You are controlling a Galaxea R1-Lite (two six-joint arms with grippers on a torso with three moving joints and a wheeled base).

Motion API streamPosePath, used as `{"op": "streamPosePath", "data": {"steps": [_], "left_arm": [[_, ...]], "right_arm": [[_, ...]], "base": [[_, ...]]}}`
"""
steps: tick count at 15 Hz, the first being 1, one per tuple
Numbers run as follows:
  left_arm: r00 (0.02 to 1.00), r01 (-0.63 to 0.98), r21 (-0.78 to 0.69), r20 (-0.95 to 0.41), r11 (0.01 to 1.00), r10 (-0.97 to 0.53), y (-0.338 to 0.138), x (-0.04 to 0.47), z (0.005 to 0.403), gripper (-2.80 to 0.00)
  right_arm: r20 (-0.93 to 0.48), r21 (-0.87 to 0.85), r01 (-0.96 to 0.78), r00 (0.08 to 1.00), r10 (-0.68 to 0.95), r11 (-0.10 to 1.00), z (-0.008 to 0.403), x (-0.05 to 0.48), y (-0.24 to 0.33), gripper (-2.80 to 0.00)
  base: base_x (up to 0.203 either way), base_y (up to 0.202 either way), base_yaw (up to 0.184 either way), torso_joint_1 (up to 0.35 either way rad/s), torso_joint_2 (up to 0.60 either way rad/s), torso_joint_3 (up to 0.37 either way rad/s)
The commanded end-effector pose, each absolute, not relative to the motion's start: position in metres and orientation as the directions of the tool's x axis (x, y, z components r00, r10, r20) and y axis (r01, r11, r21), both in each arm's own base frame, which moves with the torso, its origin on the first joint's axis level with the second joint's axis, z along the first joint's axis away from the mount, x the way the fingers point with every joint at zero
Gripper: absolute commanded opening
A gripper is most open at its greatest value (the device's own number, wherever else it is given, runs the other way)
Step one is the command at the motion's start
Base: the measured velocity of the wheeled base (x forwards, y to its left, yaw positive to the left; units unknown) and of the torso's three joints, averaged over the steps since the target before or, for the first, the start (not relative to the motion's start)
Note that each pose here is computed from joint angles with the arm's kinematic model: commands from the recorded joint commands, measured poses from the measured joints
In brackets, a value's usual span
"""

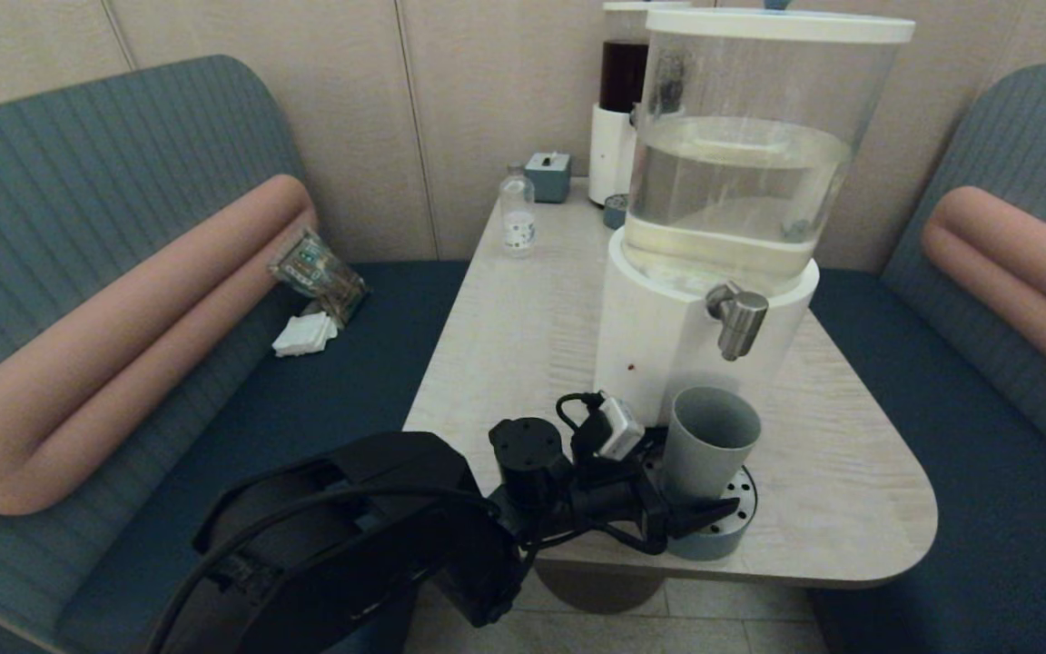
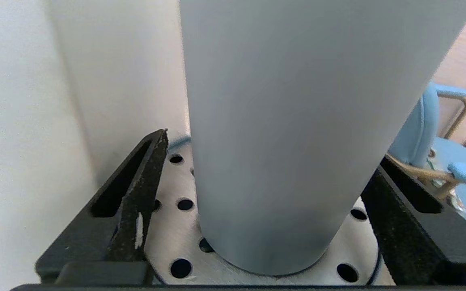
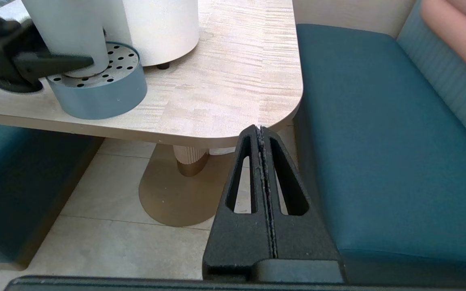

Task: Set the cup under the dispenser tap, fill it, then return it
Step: Place it under the water dispenser

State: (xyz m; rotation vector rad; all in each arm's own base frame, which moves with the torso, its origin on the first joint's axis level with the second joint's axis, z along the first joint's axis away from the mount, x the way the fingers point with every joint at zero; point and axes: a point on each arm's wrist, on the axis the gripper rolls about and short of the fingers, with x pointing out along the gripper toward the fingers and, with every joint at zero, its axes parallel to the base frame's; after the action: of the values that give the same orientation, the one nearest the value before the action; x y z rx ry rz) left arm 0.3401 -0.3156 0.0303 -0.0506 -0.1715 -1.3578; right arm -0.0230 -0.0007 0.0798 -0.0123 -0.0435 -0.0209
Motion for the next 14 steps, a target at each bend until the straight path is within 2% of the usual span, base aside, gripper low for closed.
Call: {"op": "streamPosePath", "data": {"steps": [1,14], "left_arm": [[0.197,0.974,0.079,0.173,0.213,-0.965,-0.309,0.332,0.051,0.0],[0.284,0.958,0.011,0.089,0.286,-0.955,-0.255,0.284,0.086,0.0]], "right_arm": [[0.029,-0.013,0.022,0.999,-0.021,1.0,0.076,-0.022,-0.001,-2.8],[0.029,-0.013,0.02,0.999,-0.02,1.0,0.076,-0.022,-0.001,-2.8]], "base": [[0.0,0.0,0.0,0.0,0.0,0.0],[0.0,0.0,0.0,0.0,0.0,0.0]]}}
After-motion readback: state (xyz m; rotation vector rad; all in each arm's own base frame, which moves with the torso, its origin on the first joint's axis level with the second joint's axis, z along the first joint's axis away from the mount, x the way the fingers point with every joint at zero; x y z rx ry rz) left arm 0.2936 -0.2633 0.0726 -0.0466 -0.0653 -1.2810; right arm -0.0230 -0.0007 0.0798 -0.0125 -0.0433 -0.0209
